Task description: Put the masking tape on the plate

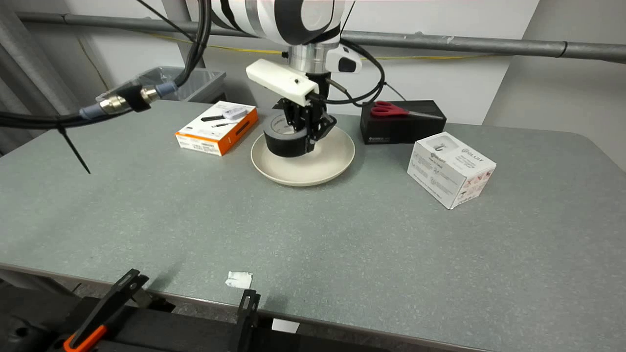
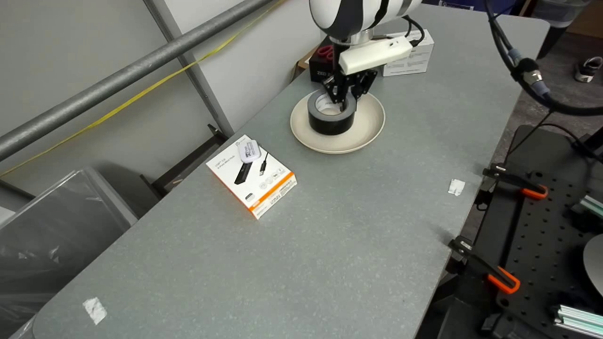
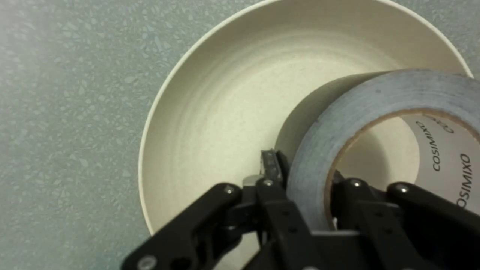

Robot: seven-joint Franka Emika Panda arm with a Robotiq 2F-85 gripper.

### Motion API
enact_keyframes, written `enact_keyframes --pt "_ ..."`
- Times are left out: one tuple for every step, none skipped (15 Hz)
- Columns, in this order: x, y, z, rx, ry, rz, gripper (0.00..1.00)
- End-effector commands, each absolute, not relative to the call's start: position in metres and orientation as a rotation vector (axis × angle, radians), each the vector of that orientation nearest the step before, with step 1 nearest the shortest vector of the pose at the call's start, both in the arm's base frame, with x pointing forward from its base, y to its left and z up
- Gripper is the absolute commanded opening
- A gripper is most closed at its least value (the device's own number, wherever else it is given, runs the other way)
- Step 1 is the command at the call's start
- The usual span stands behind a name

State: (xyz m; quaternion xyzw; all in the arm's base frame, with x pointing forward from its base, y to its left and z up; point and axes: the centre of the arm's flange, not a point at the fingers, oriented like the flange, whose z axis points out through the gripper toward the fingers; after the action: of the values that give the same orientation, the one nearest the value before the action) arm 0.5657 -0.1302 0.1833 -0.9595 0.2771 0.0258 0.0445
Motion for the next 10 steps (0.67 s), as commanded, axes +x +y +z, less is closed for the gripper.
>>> enact_keyframes --pt "0.588 -0.125 0.167 -2.956 0.912 0.144 0.01" --pt "0.587 -0.124 0.166 -2.955 0.914 0.149 0.01" --pt "0.586 -0.123 0.164 -2.950 0.912 0.155 0.01" --pt "0.584 -0.122 0.164 -2.951 0.906 0.154 0.01" --pt "0.581 -0.122 0.164 -2.953 0.906 0.150 0.28" --pt "0.578 -0.123 0.165 -2.950 0.895 0.152 0.29" --pt "0.576 -0.123 0.166 -2.947 0.892 0.145 0.36" --pt "0.575 -0.123 0.168 -2.945 0.887 0.140 0.47" --pt "0.574 -0.124 0.169 -2.938 0.874 0.139 0.56" --pt "0.573 -0.123 0.170 -2.933 0.868 0.138 0.68"
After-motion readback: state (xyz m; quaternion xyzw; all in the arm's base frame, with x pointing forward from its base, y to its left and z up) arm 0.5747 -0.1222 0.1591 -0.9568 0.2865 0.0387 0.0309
